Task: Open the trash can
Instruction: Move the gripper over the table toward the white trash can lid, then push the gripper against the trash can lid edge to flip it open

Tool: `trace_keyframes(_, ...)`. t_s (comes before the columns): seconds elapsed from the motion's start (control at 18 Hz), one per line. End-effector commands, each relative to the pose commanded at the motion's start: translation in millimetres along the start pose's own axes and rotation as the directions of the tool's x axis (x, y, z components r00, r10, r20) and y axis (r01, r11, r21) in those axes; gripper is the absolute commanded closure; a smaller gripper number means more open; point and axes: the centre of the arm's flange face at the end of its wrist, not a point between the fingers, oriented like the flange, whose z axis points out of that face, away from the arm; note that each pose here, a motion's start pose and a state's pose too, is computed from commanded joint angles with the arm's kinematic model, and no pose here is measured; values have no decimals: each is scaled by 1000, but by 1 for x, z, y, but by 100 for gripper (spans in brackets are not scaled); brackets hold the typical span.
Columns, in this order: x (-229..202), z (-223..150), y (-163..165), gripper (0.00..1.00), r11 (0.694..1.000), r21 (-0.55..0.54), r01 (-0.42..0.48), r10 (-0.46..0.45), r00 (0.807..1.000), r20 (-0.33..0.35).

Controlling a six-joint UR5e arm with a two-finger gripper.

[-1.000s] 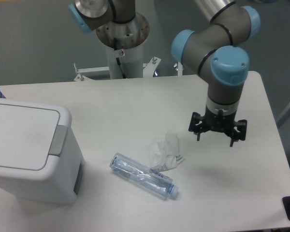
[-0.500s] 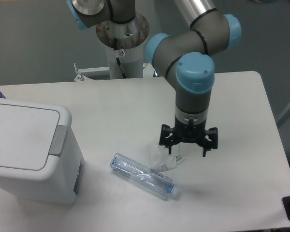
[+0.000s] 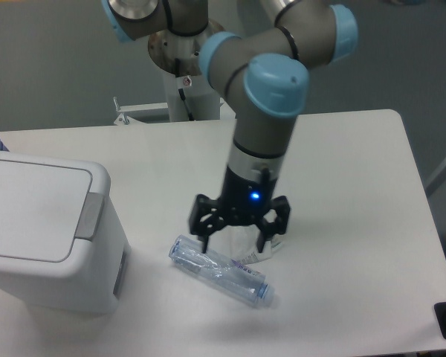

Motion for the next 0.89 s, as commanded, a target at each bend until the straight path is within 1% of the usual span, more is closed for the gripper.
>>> trace_keyframes(0.22, 39, -14, 5, 0, 1000, 17, -23, 23, 1000, -17)
trace_keyframes(0.39, 67, -28, 10, 0, 998, 33, -60, 61, 998, -29)
trace_keyframes(0.5, 81, -25, 14, 0, 997, 26, -78, 79, 996, -37)
trace_keyframes(0.89, 90, -15, 22, 0, 996, 7, -92, 92, 995, -42)
